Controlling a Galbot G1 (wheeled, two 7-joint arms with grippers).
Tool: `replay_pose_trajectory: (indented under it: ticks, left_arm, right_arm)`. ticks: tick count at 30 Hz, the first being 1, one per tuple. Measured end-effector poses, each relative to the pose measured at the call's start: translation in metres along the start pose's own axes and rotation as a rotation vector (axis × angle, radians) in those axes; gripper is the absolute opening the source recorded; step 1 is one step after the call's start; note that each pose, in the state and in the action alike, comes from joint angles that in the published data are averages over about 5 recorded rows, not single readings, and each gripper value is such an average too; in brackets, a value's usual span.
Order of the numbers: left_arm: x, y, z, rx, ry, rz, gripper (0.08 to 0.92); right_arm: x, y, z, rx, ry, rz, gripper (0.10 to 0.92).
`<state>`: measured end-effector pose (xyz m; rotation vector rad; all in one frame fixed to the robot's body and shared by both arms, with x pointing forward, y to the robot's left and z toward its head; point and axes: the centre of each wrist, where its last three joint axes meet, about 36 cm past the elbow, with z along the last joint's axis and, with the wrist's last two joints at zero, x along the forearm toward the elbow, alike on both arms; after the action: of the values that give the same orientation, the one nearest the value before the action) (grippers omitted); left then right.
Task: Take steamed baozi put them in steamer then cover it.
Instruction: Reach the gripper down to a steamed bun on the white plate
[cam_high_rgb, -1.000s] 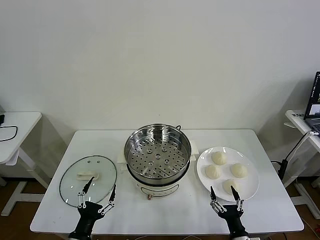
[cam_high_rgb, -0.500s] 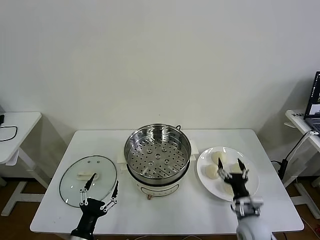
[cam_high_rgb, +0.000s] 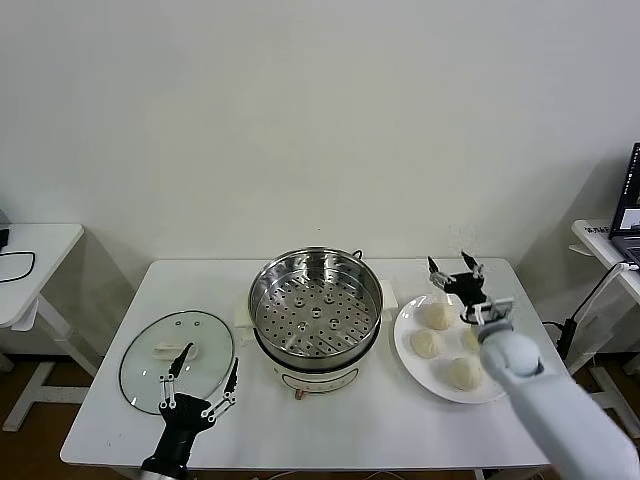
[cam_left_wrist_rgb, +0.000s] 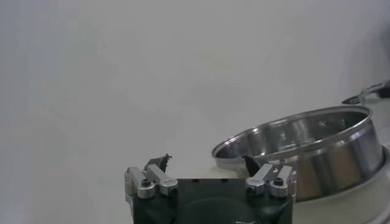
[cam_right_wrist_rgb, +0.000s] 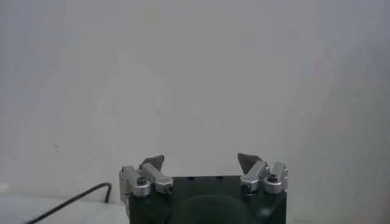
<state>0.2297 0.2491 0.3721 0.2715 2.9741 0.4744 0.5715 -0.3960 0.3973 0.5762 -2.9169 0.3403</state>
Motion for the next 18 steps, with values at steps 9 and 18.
replay_pose_trajectory:
  ticks: [9, 18]
  left_arm:
    - [0.001, -0.002, -0.004, 0.007, -0.002, -0.009, 0.823]
    - [0.005, -0.001, -0.005, 0.008, 0.002, -0.019, 0.823]
  right_arm:
    - [-0.032, -0.077, -0.049, 0.280, 0.202, -0.433, 0.823]
    - [-0.059, -0.111, -0.105, 0.549, 0.469, -0.768, 0.823]
